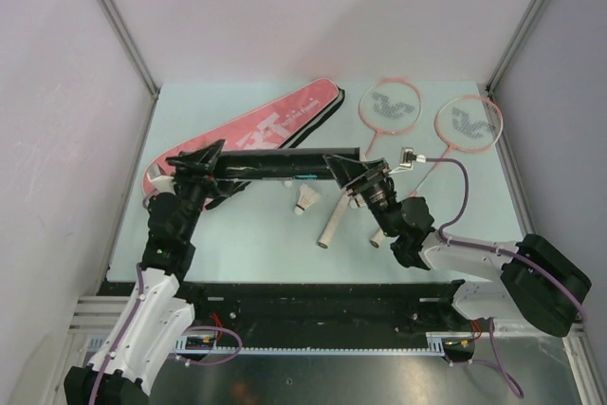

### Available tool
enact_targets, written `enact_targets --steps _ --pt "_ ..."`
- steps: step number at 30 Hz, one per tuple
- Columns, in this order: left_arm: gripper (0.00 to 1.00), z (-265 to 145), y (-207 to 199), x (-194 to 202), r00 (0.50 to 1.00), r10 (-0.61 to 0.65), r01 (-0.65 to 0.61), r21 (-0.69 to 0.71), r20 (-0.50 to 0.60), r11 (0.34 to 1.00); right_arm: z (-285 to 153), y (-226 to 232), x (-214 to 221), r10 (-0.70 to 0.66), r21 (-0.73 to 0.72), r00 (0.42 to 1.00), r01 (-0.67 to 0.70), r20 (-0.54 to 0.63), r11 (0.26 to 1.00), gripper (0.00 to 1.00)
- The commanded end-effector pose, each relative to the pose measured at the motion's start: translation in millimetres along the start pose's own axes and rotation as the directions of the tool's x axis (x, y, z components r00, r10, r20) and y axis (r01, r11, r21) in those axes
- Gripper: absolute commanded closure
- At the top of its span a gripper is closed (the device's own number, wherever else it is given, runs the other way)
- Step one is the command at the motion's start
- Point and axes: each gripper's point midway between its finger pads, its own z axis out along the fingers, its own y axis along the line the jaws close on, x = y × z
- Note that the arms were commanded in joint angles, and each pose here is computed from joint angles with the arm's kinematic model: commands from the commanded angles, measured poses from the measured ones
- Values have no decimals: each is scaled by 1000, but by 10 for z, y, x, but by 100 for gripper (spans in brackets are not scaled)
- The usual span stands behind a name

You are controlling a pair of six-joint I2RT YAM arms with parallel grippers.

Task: Pack up the badminton gear

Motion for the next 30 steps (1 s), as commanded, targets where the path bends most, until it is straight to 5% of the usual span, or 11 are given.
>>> enact_targets --steps 1,7,11,13,15,20,23,24,26,27,30 --pt "0 -66 -211 158 989 125 -117 94 -75 989 100 187 -348 -37 -25 993 40 114 999 24" --pt "0 -233 424 517 908 244 -256 8 -342 967 149 -34 -632 -62 4 992 62 106 998 42" --pt "0 -653 975 852 762 208 -287 -32 -613 957 207 -161 -835 -108 22 989 107 99 994 46" --pt "0 -849 1169 891 722 222 -304 -13 -656 953 240 -265 -944 -140 40 988 137 68 990 48" --pt "12 -1007 1249 945 677 237 -309 22 -697 951 250 -327 -966 -165 39 986 164 19 986 50" --pt "8 -1175 760 1046 591 476 -362 313 -651 878 377 -288 -858 -265 -24 950 265 -166 964 51" --pt "4 -1249 291 1125 495 654 -430 493 -571 756 329 -218 -647 -321 -112 899 301 -298 947 50" --pt "3 -1258 -11 1148 429 766 -487 592 -479 643 273 -173 -565 -335 -148 877 302 -343 942 50" --pt "9 -1090 13 1119 393 765 -549 537 -510 641 221 -242 -455 -362 -147 839 331 -405 932 50" --pt "10 -1024 -204 1136 348 828 -580 592 -440 559 196 -231 -415 -363 -142 834 334 -416 932 50" --pt "5 -676 -191 1289 230 866 -642 599 -443 478 166 -322 -325 -367 -83 825 368 -430 926 51"
